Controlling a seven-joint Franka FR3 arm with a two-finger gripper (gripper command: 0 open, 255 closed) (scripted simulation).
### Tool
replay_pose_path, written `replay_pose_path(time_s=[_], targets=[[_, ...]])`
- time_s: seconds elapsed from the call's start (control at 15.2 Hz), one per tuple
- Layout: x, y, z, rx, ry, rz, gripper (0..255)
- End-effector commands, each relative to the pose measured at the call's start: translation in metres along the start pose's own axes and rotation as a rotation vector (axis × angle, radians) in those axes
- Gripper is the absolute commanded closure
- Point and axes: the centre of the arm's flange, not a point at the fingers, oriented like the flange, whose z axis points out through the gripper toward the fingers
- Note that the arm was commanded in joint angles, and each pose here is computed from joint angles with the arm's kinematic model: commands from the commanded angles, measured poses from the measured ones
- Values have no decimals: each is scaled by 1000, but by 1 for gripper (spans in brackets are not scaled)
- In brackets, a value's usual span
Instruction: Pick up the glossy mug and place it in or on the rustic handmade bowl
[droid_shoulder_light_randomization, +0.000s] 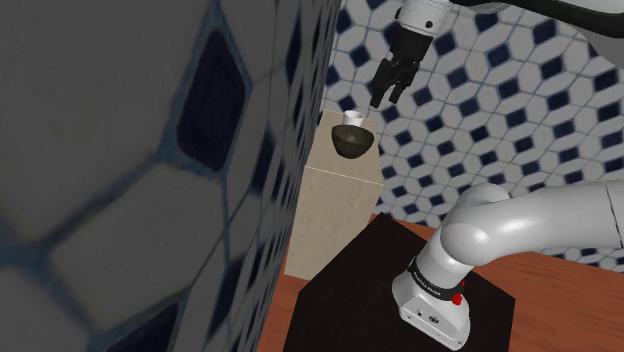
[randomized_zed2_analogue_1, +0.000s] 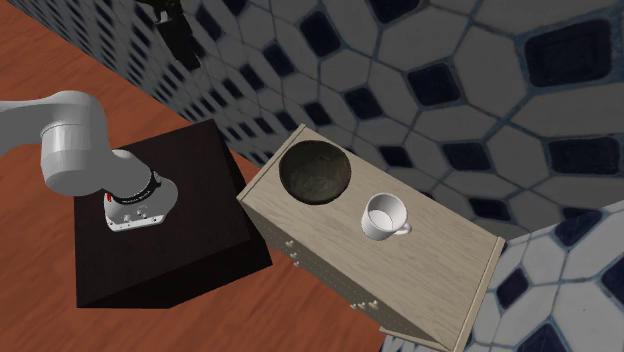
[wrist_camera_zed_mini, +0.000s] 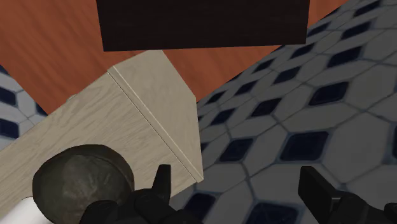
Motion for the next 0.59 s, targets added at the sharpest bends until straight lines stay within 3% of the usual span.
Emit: replay_pose_path(time_s=[0.0, 0.53], targets=[[0, 0, 0, 0, 0, 0, 0], [63, 68, 49, -18, -9, 5, 0]])
